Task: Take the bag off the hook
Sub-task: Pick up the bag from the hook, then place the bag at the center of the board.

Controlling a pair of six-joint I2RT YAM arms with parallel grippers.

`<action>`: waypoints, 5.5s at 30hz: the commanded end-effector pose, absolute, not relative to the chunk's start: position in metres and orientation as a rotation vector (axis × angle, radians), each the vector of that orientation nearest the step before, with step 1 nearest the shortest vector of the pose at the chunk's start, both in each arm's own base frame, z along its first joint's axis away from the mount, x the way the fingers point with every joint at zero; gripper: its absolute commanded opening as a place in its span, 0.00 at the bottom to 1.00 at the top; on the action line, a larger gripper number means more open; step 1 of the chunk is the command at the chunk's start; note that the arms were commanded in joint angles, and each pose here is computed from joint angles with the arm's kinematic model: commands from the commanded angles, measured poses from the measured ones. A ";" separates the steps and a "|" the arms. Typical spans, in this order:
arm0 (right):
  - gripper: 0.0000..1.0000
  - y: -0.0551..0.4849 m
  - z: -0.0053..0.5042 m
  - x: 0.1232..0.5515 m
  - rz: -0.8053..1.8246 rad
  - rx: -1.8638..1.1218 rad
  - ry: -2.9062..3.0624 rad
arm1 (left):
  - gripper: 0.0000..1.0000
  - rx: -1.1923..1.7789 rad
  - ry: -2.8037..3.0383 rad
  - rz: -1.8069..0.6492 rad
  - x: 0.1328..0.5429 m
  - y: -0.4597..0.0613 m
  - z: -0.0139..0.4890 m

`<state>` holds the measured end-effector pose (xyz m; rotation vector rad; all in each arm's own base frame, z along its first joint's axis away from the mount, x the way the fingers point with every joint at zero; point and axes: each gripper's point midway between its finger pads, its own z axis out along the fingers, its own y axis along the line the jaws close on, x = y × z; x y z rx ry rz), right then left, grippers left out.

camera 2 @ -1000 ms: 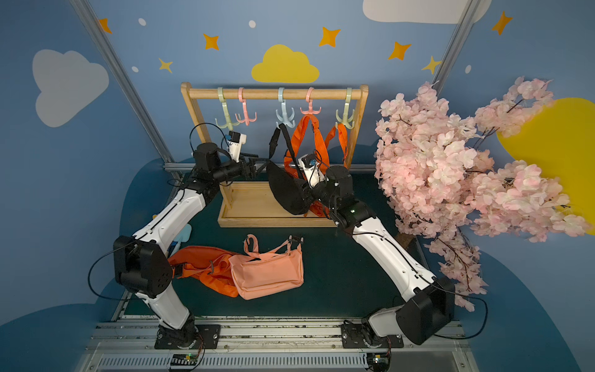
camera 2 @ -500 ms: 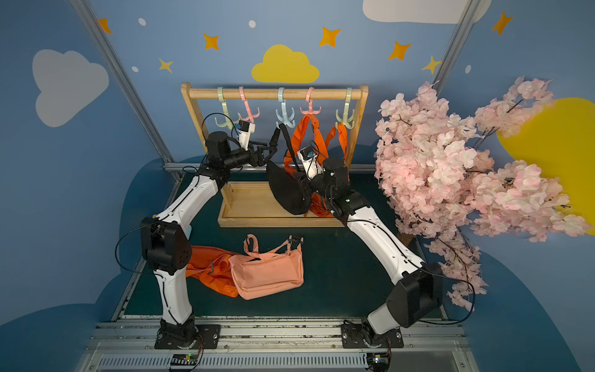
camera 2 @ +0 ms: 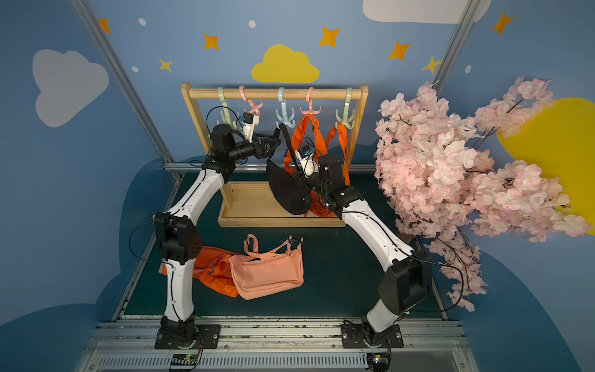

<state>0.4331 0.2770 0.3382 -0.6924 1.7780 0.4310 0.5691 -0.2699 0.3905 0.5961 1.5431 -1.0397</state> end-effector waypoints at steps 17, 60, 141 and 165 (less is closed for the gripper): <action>0.33 0.282 0.351 0.448 0.539 -0.738 1.741 | 0.31 0.655 1.558 -1.051 0.562 -0.276 0.394; 0.00 0.266 0.374 0.462 0.531 -0.574 1.757 | 0.04 0.653 1.520 -1.053 0.535 -0.270 0.433; 0.00 0.242 0.427 0.341 0.653 -0.575 1.594 | 0.04 0.854 1.343 -1.076 0.357 -0.248 0.478; 0.00 0.228 0.461 0.257 0.541 -0.772 1.467 | 0.04 0.939 1.223 -1.126 0.293 -0.252 0.521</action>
